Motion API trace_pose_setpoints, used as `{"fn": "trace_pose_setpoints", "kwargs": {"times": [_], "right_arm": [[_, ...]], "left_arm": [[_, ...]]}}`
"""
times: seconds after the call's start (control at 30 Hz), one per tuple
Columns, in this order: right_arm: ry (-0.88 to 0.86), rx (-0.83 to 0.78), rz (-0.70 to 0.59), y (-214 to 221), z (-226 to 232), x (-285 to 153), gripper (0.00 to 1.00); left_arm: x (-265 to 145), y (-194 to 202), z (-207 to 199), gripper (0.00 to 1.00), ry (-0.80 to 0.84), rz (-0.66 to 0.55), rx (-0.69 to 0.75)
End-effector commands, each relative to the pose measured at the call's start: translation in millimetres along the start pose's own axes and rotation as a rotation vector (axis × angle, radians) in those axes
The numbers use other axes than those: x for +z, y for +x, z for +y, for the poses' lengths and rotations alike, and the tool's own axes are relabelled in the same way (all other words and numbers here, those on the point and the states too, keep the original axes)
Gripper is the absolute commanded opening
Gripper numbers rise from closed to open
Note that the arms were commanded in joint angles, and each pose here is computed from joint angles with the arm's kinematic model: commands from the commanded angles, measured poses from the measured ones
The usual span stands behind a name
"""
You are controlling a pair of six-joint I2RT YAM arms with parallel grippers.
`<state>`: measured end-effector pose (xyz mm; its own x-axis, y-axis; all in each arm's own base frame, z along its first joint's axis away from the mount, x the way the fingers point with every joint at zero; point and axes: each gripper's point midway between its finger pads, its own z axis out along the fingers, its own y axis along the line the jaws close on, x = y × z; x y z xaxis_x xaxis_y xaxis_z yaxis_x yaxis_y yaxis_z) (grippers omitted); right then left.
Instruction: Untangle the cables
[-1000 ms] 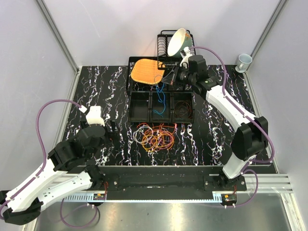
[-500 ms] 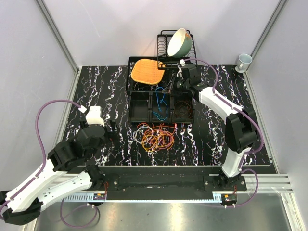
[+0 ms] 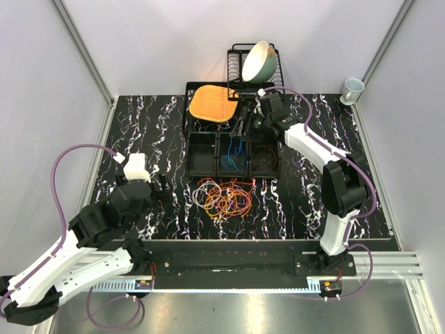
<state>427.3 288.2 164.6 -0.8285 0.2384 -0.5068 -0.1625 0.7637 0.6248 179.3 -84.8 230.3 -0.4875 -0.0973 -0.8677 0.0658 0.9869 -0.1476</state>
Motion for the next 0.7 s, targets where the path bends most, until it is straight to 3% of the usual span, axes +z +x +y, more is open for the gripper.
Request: {"fn": "trace_pose_setpoints", "kwargs": {"times": [0.0,0.5,0.67], "right_arm": [[-0.004,-0.032,-0.040,-11,17,-23,0.64],[0.016,-0.083,-0.026,4,23,-53,0.60],[0.111,-0.137,-0.037,2,15,-66,0.59]], "left_arm": [[1,-10,0,0.99,-0.009,-0.048,-0.034],[3,-9,-1,0.98,-0.016,-0.041,-0.026],[2,-10,-1,0.98,-0.016,-0.042,-0.032]]}}
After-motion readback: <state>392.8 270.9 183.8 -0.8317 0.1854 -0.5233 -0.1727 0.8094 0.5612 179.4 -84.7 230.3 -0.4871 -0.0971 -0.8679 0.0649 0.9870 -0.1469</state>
